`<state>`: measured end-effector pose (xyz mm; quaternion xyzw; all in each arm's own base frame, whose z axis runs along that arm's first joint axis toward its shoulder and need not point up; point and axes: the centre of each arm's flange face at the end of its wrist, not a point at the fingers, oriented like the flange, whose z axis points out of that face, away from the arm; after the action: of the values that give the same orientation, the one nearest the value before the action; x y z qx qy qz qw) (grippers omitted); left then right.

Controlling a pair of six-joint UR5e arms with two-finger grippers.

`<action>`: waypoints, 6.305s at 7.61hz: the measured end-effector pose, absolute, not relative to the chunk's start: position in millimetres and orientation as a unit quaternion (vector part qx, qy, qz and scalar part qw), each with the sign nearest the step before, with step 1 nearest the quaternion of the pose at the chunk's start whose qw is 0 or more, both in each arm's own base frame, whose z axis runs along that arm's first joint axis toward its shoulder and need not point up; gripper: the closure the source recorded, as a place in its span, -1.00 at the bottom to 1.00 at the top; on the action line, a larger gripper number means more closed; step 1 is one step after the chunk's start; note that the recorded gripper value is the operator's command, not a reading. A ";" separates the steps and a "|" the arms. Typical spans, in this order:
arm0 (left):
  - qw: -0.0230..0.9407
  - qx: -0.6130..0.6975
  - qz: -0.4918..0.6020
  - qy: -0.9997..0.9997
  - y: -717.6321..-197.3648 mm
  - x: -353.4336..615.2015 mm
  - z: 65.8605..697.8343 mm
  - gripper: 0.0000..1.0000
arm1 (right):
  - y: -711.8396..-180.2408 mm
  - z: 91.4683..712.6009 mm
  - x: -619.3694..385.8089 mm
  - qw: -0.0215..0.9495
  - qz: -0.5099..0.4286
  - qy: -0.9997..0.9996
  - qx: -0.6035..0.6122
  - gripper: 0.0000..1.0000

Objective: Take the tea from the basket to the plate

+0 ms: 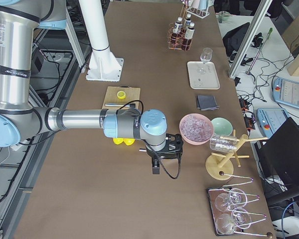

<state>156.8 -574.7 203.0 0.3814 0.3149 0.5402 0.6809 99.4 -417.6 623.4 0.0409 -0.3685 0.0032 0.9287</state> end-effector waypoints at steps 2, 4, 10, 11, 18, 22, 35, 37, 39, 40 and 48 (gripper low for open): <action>0.677 0.378 0.541 0.326 -561.5 211.6 148.2 1.00 | -417.9 623.4 99.5 0.929 0.003 -0.368 0.041 -1.00; 0.671 0.372 0.547 0.336 -540.3 259.6 104.7 1.00 | -418.3 623.9 100.0 0.930 0.003 -0.365 0.041 -1.00; 0.642 0.367 0.559 0.376 -457.1 366.4 29.9 1.00 | -440.2 599.0 79.2 0.930 -0.035 -0.360 0.072 -1.00; 0.643 0.366 0.558 0.375 -448.4 377.6 26.3 1.00 | -458.9 579.8 64.2 0.927 -0.055 -0.361 0.091 -1.00; 0.646 0.363 0.556 0.377 -435.2 395.5 17.7 1.00 | -528.8 405.2 -127.9 0.840 -0.214 -0.441 0.234 -1.00; 0.645 0.364 0.555 0.378 -434.5 395.0 16.7 1.00 | -511.4 319.5 -225.2 0.769 -0.221 -0.492 0.344 -1.00; 0.652 0.359 0.548 0.381 -435.5 393.8 18.9 1.00 | -408.6 233.3 -415.0 0.667 -0.153 -0.533 0.497 -1.00; 0.652 0.359 0.548 0.381 -435.6 393.7 18.9 1.00 | -416.1 230.7 -425.3 0.666 -0.160 -0.520 0.511 -1.00; 0.652 0.360 0.548 0.381 -435.5 393.5 18.8 1.00 | -425.2 225.0 -444.1 0.668 -0.159 -0.514 0.514 -0.63; 0.652 0.360 0.548 0.381 -435.3 393.2 18.6 1.00 | -425.8 226.0 -448.4 0.669 -0.159 -0.513 0.513 -0.16; 0.652 0.360 0.548 0.381 -435.2 393.0 19.9 1.00 | -419.1 206.5 -431.9 0.672 -0.150 -0.521 0.505 1.00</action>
<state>393.0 -435.2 19.9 0.3596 0.3807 0.5480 0.6523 -431.9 -419.1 206.5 0.5053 -0.5206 -0.1499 0.6716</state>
